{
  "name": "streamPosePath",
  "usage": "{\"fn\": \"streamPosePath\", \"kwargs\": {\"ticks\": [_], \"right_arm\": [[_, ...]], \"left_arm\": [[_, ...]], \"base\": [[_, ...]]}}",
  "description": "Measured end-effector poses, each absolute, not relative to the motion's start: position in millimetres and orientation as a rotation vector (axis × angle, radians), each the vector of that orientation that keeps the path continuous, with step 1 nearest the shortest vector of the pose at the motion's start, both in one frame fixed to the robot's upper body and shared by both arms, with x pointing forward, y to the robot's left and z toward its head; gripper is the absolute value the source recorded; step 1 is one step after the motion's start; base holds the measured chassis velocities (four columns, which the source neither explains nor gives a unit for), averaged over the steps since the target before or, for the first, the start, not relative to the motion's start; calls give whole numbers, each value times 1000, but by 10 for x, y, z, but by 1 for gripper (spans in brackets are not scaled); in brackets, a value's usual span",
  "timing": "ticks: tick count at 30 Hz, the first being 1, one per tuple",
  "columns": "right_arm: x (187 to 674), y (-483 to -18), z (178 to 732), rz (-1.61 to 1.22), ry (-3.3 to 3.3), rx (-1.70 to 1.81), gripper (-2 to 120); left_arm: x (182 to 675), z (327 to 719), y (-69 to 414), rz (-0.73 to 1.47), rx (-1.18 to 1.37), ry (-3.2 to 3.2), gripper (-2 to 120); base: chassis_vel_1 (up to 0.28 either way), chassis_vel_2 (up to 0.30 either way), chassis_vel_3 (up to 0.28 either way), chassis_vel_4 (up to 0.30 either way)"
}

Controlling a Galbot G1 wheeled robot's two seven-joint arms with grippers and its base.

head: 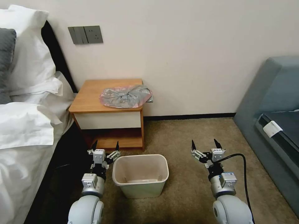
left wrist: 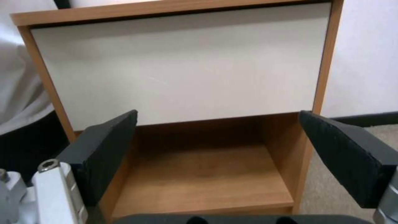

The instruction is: Pick up the garbage bag from the table and place it over the trash can.

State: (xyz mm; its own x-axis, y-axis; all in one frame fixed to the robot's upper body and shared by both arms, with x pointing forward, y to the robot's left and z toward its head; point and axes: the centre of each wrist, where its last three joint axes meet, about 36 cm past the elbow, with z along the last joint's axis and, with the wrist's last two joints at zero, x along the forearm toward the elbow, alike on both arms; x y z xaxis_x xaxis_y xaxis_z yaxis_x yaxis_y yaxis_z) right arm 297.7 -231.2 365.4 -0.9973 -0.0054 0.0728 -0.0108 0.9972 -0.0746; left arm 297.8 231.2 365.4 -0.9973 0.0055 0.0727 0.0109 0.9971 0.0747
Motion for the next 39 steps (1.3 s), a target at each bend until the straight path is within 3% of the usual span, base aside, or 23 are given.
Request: {"fn": "streamPosePath", "kwargs": {"ticks": [24,32,39], "right_arm": [[2959,-2309,3658,114,-3066,13,100],[2315,-2183,3943,99,-3122,89,100],[2157,-2175,4106,109,-3146,163,100]], "left_arm": [[2957,3655,2329,-117,-3,-3070,97],[2303,3787,2731,-166,308,-3189,95],[2264,3795,2689,-67,260,-3187,95]], "base": [[0,0,0,0],[0,0,0,0],[0,0,0,0]]}}
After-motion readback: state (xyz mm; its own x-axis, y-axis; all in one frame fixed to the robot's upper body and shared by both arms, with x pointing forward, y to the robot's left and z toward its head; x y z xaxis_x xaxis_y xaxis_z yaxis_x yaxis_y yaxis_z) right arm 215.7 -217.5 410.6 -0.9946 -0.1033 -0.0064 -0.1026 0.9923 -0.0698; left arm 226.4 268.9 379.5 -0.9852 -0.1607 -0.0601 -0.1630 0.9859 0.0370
